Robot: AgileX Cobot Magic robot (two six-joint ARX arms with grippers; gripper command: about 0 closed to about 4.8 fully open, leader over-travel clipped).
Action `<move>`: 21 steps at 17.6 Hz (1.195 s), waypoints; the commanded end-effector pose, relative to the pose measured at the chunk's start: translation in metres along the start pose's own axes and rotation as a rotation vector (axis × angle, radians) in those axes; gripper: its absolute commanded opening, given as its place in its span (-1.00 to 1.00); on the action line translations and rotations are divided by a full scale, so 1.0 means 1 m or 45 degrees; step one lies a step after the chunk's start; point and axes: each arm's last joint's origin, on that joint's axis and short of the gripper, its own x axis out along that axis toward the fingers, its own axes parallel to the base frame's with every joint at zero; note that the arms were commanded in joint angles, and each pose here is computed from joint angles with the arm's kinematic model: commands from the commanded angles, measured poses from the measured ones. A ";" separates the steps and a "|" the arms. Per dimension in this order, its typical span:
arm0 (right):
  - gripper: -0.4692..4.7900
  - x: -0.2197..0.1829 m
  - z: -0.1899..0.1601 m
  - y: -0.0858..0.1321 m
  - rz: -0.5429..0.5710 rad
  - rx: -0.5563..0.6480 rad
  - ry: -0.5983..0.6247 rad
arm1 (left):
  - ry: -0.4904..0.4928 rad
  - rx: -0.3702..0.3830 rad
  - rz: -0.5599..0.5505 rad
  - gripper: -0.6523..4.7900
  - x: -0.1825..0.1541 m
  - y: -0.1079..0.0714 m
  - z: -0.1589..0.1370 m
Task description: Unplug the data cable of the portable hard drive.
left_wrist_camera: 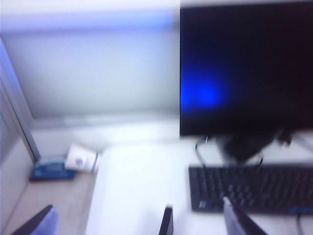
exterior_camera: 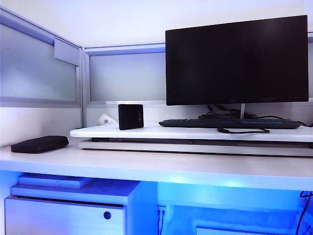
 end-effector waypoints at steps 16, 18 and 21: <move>1.00 -0.124 0.059 0.085 0.016 -0.037 -0.074 | -0.069 -0.063 -0.090 1.00 -0.171 0.007 0.062; 1.00 -0.138 0.063 0.094 0.023 -0.054 -0.096 | -0.063 -0.063 -0.090 1.00 -0.188 0.007 0.055; 1.00 -0.160 0.066 0.106 0.023 -0.082 -0.102 | -0.051 -0.067 -0.085 1.00 -0.216 0.008 0.030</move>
